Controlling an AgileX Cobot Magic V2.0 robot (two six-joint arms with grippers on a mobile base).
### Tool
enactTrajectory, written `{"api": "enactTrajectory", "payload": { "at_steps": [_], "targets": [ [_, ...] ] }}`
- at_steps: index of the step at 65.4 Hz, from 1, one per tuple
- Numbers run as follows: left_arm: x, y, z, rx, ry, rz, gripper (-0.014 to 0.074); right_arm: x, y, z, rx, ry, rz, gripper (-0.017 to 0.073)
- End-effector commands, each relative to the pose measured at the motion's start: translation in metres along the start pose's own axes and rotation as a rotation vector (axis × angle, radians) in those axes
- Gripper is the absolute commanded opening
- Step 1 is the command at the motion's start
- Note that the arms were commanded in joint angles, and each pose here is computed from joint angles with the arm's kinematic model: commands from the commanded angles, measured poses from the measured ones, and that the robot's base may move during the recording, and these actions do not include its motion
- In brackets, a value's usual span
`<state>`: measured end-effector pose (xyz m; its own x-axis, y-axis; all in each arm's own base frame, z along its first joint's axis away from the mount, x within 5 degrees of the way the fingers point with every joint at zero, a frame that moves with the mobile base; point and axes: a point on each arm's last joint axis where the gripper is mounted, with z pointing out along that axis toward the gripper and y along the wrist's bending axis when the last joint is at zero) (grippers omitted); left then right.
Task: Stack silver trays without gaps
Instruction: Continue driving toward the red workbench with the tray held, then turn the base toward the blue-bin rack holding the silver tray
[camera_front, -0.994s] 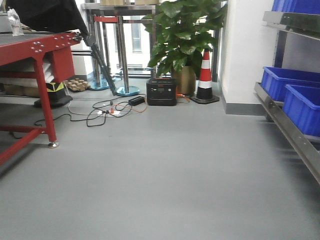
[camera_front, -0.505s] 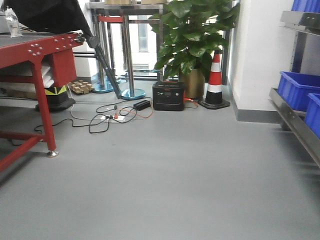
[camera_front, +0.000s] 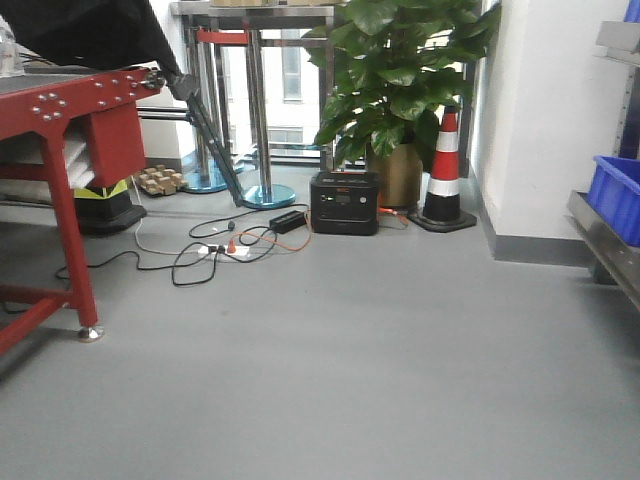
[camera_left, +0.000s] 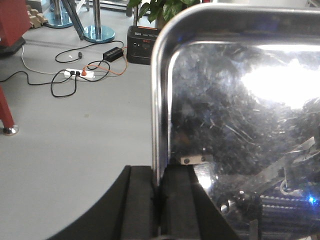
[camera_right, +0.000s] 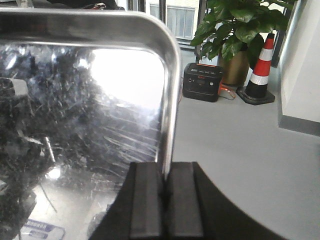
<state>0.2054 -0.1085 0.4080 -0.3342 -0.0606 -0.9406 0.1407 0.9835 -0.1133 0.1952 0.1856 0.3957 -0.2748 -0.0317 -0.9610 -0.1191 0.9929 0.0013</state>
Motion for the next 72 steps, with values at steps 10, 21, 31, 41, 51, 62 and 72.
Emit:
{"api": "enactTrajectory", "payload": {
  "at_steps": [10, 21, 31, 41, 51, 62, 72],
  "targets": [
    [-0.0044, -0.0027, -0.002, 0.025, -0.03, 0.012, -0.0016, -0.0059, -0.0006, -0.0017, 0.001, -0.042, -0.03, -0.0075],
    [-0.0044, -0.0027, -0.002, 0.025, -0.03, 0.012, -0.0016, -0.0059, -0.0006, -0.0017, 0.001, -0.042, -0.03, -0.0075],
    [-0.0045, -0.0026, -0.002, 0.023, -0.032, 0.015, -0.0016, -0.0059, -0.0006, -0.0017, 0.001, -0.042, -0.03, -0.0075],
    [-0.0045, -0.0026, -0.002, 0.023, -0.032, 0.015, -0.0016, -0.006, -0.0002, -0.0017, -0.004, -0.043, -0.03, -0.0075],
    [-0.0045, -0.0026, -0.002, 0.023, -0.032, 0.015, -0.0016, -0.0061, 0.0003, -0.0017, -0.008, -0.043, -0.03, -0.0075],
    [-0.0045, -0.0026, -0.002, 0.023, -0.032, 0.015, -0.0016, -0.0063, 0.0016, -0.0018, -0.023, -0.046, -0.031, -0.0075],
    [-0.0045, -0.0026, -0.002, 0.023, -0.032, 0.015, -0.0016, -0.0061, 0.0001, -0.0017, -0.007, -0.043, -0.03, -0.0075]
  ]
}}
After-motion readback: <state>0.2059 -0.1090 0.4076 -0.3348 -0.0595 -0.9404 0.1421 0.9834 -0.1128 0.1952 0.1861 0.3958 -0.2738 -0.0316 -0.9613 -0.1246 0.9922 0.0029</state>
